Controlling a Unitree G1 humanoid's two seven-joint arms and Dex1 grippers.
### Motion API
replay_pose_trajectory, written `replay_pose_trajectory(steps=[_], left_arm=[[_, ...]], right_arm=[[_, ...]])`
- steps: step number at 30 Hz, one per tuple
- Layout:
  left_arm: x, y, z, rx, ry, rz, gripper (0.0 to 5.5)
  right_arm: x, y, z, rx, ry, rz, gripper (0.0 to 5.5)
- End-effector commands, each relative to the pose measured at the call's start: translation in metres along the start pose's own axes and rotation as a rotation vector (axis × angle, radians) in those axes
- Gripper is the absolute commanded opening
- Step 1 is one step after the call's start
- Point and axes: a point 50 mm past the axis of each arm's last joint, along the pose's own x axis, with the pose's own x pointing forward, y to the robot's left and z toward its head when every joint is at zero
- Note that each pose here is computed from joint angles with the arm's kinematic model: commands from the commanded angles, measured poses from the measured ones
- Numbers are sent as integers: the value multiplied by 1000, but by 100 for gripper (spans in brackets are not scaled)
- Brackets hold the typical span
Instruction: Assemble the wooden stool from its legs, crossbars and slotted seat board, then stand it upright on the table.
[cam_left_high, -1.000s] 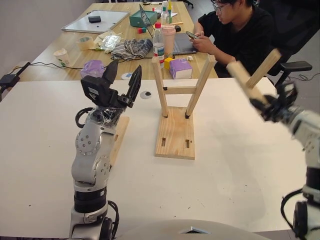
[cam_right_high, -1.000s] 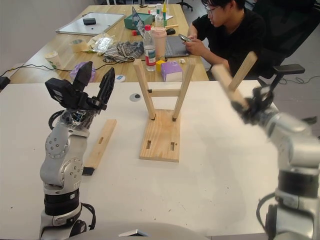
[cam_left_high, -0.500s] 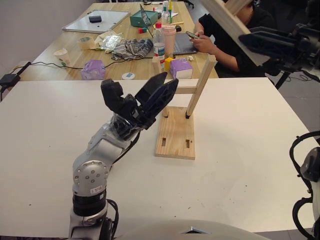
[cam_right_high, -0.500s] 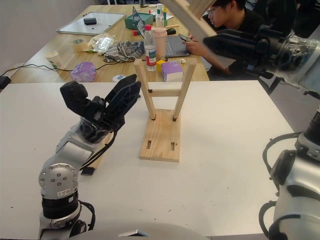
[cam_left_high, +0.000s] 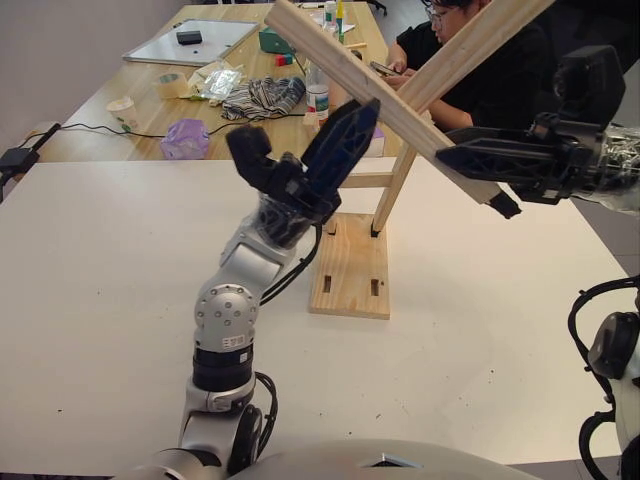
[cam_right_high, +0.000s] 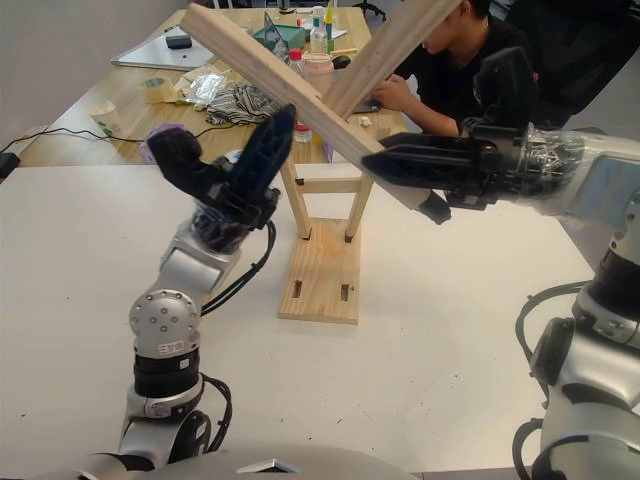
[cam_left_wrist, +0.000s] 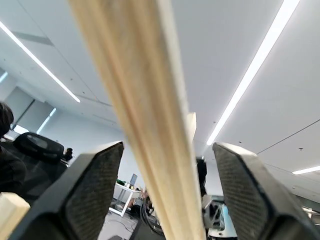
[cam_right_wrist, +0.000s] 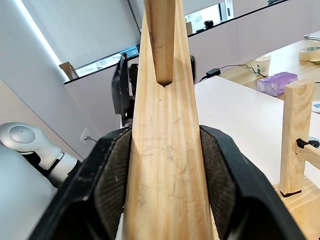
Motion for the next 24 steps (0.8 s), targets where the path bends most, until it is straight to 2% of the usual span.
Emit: replay_pose_trajectory(steps=[1,9,17,24], left_arm=[[4,6,-9,-16,19,5,327],[9,5,-9,-42,1,-37,327],[7,5,-11,-39,8,-44,220],[7,6,-10,-52,-6,-49,210]], right_arm=[[6,4,-4,4,-6,40,202],[8,5,-6,11,-3,32,202],[8,5,-5,10,-9,30,202],[8,6,-6,10,-13,32,202]])
